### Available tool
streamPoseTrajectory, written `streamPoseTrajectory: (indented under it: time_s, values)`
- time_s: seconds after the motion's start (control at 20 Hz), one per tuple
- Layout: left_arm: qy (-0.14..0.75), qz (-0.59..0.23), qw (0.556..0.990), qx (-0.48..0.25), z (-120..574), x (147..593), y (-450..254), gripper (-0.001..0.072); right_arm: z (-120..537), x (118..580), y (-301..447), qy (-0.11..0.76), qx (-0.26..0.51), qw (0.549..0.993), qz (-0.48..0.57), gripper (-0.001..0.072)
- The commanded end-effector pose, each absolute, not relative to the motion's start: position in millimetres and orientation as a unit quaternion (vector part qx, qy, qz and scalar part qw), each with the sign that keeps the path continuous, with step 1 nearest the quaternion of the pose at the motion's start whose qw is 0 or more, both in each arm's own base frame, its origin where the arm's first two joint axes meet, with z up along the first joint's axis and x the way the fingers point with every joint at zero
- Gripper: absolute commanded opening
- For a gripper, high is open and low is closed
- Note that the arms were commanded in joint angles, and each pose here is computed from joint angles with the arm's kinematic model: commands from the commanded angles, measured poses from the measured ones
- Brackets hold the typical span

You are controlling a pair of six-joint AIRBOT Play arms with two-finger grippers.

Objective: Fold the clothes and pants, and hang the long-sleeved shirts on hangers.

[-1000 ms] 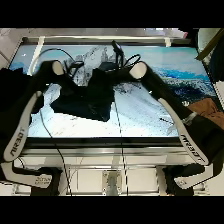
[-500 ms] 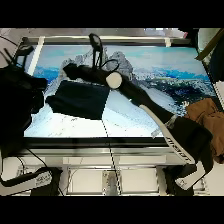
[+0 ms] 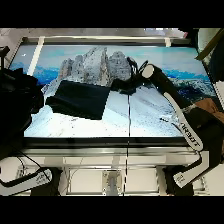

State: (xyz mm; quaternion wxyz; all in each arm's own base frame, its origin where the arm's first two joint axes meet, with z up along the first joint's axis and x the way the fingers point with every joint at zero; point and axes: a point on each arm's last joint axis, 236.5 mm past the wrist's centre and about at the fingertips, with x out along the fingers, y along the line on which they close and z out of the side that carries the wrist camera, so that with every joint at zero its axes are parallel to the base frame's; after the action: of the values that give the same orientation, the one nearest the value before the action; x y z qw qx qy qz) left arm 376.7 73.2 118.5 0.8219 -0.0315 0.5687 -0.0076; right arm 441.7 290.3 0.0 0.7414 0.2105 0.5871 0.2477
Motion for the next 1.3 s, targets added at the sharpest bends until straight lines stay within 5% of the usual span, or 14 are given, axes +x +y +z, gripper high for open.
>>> streamPoseTrajectory:
  time_s: [0.0,0.3,0.6,0.8,0.9,1.0,1.25]
  values:
    - [0.581,-0.010,0.813,-0.038,116.7,369.4,71.7,0.0014,-65.3,422.4,302.8,0.641,0.329,0.658,0.218,0.0680]
    - [0.579,-0.015,0.813,-0.047,117.1,370.1,66.6,0.0013,-73.5,460.2,352.5,0.576,0.476,0.620,0.240,0.0682]
    - [0.580,-0.019,0.813,-0.044,117.1,370.7,62.8,0.0013,-92.7,431.8,395.4,0.600,0.486,0.587,0.243,0.0666]
    - [0.580,-0.021,0.813,-0.043,117.1,371.1,60.8,0.0013,-76.4,428.8,430.2,0.574,0.459,0.615,0.285,0.0645]
    - [0.580,-0.021,0.813,-0.043,117.1,371.1,60.9,0.0013,-59.1,437.8,444.6,0.554,0.444,0.630,0.314,0.0439]
    - [0.580,-0.021,0.813,-0.043,117.1,371.1,60.8,0.0014,-46.4,454.8,446.7,0.532,0.444,0.646,0.320,0.0044]
    - [0.587,-0.023,0.809,-0.040,115.9,367.4,60.9,0.0013,-14.1,500.3,381.2,0.507,0.418,0.671,0.344,0.0035]
